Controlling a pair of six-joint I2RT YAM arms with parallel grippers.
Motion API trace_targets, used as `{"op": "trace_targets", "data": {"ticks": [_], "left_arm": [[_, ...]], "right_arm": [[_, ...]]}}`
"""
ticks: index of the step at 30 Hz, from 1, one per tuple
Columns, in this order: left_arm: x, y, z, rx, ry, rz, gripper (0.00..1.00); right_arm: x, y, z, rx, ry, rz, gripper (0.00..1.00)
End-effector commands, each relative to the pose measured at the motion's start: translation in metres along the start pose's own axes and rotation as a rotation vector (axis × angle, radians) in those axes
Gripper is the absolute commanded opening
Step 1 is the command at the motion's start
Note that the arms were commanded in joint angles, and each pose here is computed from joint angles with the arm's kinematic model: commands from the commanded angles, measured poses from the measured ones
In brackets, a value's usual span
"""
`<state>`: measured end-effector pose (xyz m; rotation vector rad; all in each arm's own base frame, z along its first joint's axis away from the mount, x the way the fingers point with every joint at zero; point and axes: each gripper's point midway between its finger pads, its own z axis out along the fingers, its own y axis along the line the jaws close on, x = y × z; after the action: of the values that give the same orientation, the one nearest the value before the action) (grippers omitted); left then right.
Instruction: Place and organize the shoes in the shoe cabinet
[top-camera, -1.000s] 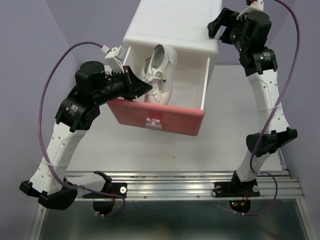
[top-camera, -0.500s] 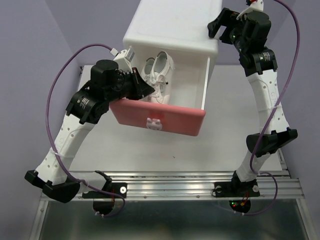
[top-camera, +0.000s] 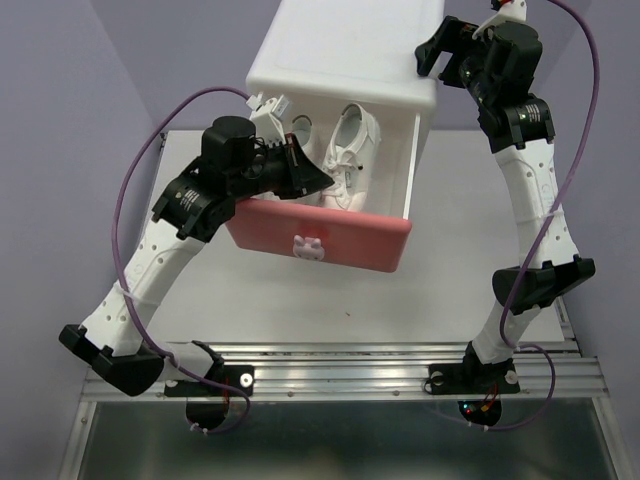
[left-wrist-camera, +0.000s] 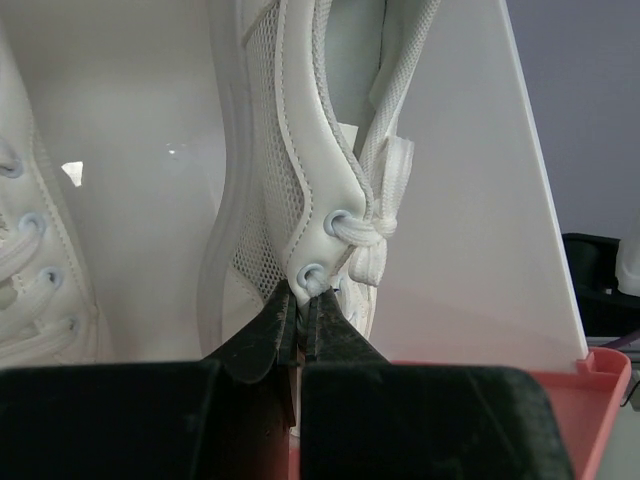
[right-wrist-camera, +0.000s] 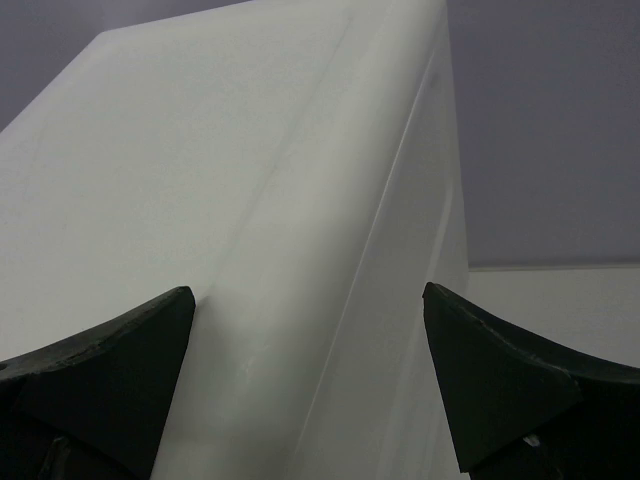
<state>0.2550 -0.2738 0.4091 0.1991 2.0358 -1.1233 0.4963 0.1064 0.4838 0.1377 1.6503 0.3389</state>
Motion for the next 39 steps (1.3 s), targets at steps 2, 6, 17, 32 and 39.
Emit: {"op": "trace_targets", "data": {"ticks": [2,6,17,32,39], "left_arm": [[-0.038,-0.052,-0.031,0.16,-0.146,0.044,0.0],[-0.04,-0.041,-0.022,0.1,-0.141,0.027,0.0],[-0.051,-0.037,-0.008,0.079,-0.161,0.004,0.0],[-0.02,0.043,0.005,-0.276,-0.11,-0.115,0.0],[-0.01,0.059,0.005,-0.373,-0.044,-0.109,0.0]], "right_arm": [[0.159,-0.069,-0.009,0.183,0.556,-0.195,1.0],[0.16,-0.069,-0.011,0.185,0.559,-0.192,1.0],[0.164,-0.073,-0.015,0.199,0.572,-0.197,1.0],[0.165,-0.079,-0.015,0.215,0.579,-0.236,1.0],[0.166,-0.079,-0.009,0.217,0.574,-0.235,1.0]]}}
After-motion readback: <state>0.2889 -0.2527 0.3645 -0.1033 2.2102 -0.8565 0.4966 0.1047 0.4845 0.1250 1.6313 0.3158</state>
